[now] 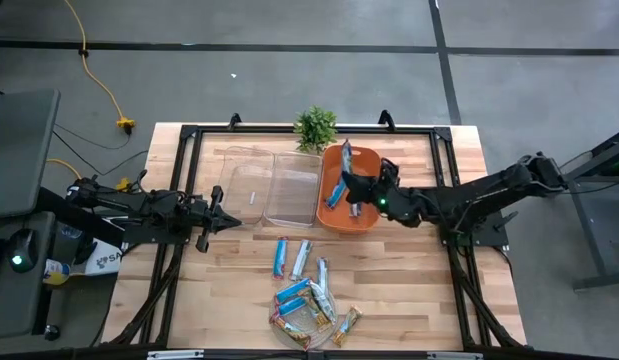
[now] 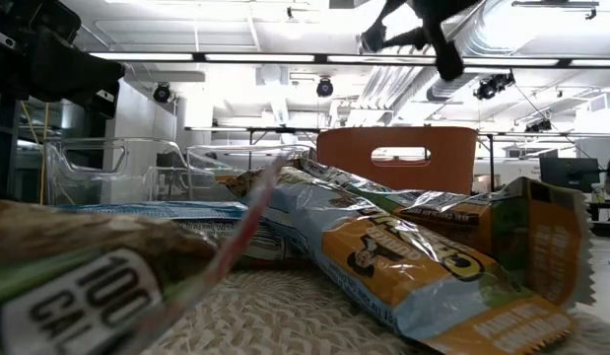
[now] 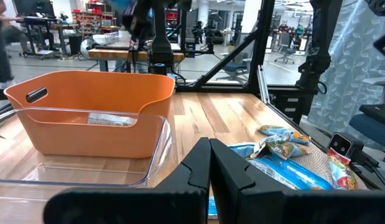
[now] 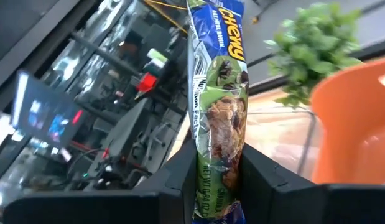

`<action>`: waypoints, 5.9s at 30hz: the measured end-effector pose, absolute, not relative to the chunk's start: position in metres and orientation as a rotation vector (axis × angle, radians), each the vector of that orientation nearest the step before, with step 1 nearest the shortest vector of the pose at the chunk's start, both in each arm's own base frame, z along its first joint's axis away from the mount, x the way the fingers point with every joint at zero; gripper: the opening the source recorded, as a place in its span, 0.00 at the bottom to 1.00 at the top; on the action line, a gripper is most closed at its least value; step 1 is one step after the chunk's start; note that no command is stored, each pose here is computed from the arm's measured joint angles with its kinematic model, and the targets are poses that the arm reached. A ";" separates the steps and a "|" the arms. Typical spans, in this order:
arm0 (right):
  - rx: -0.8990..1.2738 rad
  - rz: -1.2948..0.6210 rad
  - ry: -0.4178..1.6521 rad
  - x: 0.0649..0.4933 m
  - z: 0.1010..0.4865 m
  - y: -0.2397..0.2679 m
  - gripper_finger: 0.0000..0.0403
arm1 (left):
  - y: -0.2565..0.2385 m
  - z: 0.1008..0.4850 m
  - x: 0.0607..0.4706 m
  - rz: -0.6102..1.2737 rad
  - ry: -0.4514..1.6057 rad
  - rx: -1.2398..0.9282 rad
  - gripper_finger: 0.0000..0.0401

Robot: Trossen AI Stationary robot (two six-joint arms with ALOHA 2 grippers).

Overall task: Pick and place Granola Bars by type
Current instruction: Put the green granola bar into the orange bin, then put the yellow granola bar into the right transparent bin

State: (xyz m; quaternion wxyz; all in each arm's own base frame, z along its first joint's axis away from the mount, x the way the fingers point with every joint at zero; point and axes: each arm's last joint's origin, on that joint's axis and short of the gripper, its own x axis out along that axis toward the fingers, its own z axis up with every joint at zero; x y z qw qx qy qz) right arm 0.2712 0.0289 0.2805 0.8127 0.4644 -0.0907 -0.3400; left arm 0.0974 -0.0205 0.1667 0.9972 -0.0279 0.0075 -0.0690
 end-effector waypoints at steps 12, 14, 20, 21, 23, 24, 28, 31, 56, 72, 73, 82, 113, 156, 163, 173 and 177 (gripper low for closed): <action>1.151 -0.761 -0.115 0.257 0.223 0.010 0.16 | -0.021 0.167 0.097 -0.138 0.015 -0.056 0.00; 1.150 -0.733 -0.122 0.258 0.225 0.009 0.14 | -0.021 0.167 0.097 -0.138 0.015 -0.056 0.00; 1.110 -0.693 -0.058 0.259 0.224 0.010 0.16 | -0.021 0.167 0.097 -0.138 0.015 -0.056 0.00; 1.110 -0.691 -0.057 0.259 0.225 0.010 0.17 | -0.021 0.167 0.097 -0.138 0.015 -0.056 0.00; 1.109 -0.690 -0.055 0.259 0.224 0.010 0.20 | -0.021 0.167 0.097 -0.138 0.016 -0.056 0.00; 1.108 -0.690 -0.055 0.259 0.225 0.010 0.22 | -0.021 0.167 0.097 -0.138 0.015 -0.056 0.00; 1.106 -0.690 -0.054 0.259 0.224 0.010 0.27 | -0.021 0.167 0.097 -0.138 0.015 -0.056 0.00; 1.098 -0.689 -0.052 0.259 0.225 0.010 0.30 | -0.021 0.167 0.097 -0.138 0.016 -0.056 0.00; 0.970 -0.607 -0.029 0.262 0.231 0.011 0.31 | -0.021 0.167 0.097 -0.138 0.015 -0.056 0.00; 0.848 -0.608 0.097 0.232 0.247 0.008 0.31 | -0.021 0.167 0.097 -0.138 0.015 -0.056 0.00; 0.839 -0.615 0.116 0.229 0.248 0.008 0.31 | -0.021 0.167 0.097 -0.138 0.015 -0.055 0.00; 0.687 -0.698 0.403 0.230 0.295 -0.005 0.31 | -0.021 0.167 0.097 -0.138 0.015 -0.056 0.00; 0.494 -0.099 0.480 0.275 0.335 0.001 0.31 | -0.021 0.167 0.097 -0.138 0.015 -0.056 0.00; -0.261 0.692 0.896 0.264 0.210 0.226 0.31 | -0.021 0.167 0.097 -0.138 0.015 -0.056 0.00; -0.354 0.746 0.870 0.271 0.198 0.228 0.39 | -0.021 0.167 0.097 -0.138 0.015 -0.056 0.00; -0.572 0.736 0.778 0.282 0.179 0.233 0.51 | -0.021 0.167 0.097 -0.138 0.015 -0.056 0.00; -0.605 0.747 0.788 0.283 0.169 0.237 0.51 | -0.021 0.167 0.097 -0.138 0.016 -0.056 0.00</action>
